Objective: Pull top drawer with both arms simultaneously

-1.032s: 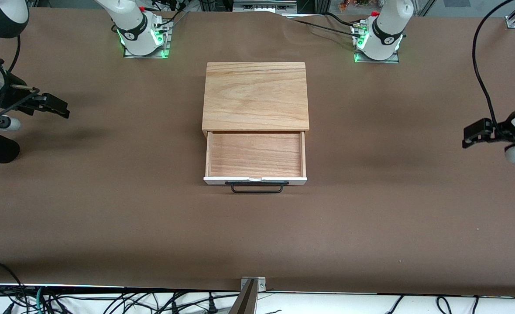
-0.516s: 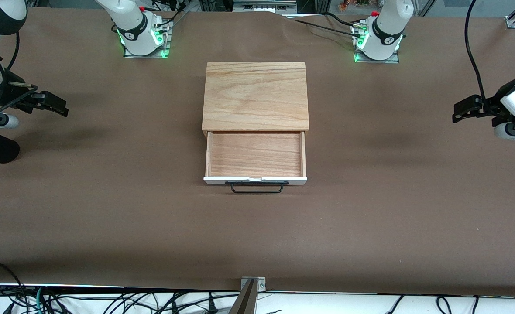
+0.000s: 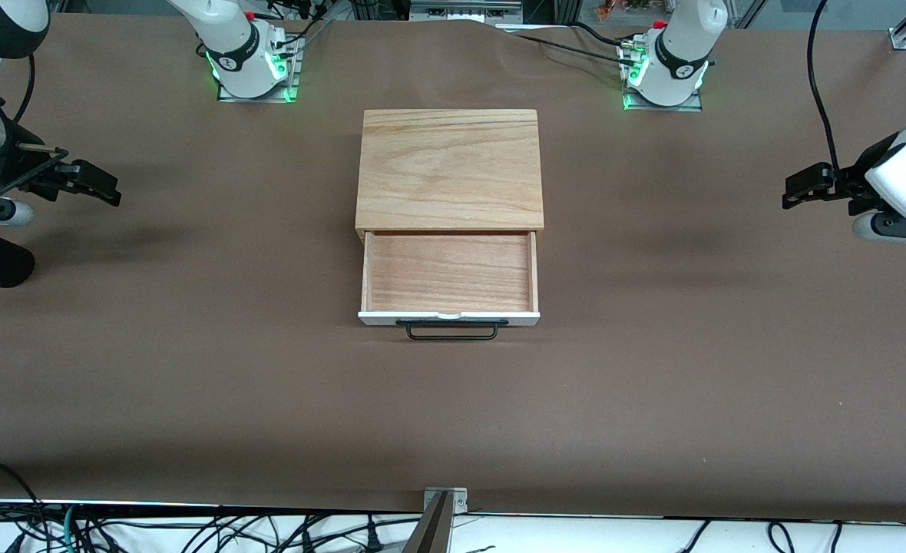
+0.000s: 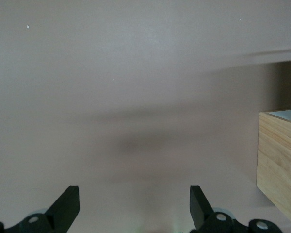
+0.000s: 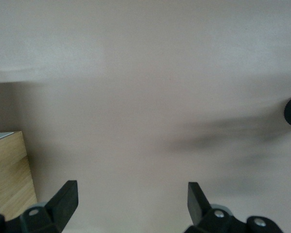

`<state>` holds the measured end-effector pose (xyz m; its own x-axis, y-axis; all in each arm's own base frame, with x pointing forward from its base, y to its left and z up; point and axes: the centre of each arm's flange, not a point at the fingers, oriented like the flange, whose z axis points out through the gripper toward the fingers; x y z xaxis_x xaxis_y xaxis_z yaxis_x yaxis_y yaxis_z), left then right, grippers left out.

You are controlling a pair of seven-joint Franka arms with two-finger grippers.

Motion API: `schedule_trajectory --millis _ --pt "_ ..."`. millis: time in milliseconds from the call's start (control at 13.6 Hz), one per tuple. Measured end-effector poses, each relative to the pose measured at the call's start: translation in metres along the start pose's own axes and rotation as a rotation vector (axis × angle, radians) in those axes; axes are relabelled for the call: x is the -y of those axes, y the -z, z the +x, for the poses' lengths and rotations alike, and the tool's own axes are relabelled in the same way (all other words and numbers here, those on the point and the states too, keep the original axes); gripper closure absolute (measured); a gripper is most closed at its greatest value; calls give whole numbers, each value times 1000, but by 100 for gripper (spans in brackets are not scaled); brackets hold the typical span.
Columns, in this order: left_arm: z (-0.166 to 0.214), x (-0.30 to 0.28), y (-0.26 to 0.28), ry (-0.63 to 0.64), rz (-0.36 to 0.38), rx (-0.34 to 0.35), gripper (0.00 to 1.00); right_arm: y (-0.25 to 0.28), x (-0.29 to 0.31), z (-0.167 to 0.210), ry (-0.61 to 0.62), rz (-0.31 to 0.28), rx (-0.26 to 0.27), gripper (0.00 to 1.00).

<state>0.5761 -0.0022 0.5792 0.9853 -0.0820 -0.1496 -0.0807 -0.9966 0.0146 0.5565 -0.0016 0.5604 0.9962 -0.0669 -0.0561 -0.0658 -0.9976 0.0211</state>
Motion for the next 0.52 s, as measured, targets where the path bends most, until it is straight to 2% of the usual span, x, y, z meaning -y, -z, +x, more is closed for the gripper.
schedule_trajectory --millis 516 --pt "0 0 -1 0 0 3 0 0 0 1 28 0 -5 0"
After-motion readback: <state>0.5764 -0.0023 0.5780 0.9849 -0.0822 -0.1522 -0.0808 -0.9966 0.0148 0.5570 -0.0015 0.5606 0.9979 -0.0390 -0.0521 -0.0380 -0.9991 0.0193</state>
